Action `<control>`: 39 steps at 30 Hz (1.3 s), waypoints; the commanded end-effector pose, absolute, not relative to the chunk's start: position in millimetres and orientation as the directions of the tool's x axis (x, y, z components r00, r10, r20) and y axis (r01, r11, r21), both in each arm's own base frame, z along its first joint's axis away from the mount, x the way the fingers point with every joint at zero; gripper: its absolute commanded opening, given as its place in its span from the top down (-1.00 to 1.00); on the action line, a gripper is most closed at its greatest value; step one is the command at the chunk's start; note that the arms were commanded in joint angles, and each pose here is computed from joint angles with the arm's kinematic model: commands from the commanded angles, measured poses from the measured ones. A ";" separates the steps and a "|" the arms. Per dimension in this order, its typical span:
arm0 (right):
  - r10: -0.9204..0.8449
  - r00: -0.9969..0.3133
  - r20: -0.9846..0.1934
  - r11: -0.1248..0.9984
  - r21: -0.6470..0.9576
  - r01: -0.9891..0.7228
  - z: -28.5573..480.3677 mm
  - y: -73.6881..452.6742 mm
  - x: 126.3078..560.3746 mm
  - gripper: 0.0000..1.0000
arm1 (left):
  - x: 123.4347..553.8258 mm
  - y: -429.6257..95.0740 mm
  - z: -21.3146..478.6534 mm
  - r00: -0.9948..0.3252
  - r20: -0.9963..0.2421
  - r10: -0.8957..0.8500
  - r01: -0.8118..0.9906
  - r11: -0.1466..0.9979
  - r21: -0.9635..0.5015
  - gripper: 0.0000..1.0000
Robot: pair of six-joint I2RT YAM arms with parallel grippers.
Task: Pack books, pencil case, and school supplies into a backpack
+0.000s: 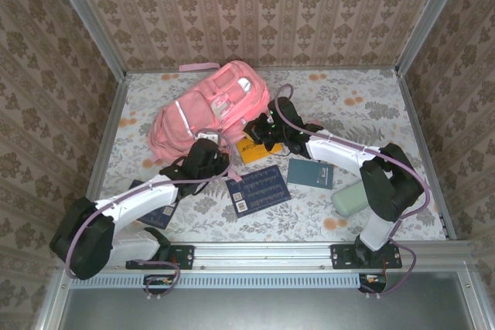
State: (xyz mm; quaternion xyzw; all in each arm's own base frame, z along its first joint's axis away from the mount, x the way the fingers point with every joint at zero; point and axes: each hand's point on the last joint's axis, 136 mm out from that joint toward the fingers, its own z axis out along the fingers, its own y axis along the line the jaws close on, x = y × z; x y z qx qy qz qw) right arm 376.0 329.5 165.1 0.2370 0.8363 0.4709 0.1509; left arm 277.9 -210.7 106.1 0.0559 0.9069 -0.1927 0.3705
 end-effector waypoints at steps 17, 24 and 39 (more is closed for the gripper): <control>0.541 -0.839 -0.064 0.343 0.927 0.150 220.4 338.0 380.6 1.00 | 316.0 -219.3 127.2 -0.685 -0.720 -0.114 0.194 0.923 -0.331 0.45; 0.529 -0.846 -0.063 0.340 0.929 0.143 221.0 343.3 377.4 1.00 | 326.0 -206.7 133.1 -0.657 -0.737 -0.159 0.130 0.939 -0.318 0.30; 0.514 -0.856 -0.063 0.344 0.929 0.138 220.5 347.8 370.8 1.00 | 344.1 -181.5 141.5 -0.625 -0.751 -0.213 0.044 0.951 -0.307 0.53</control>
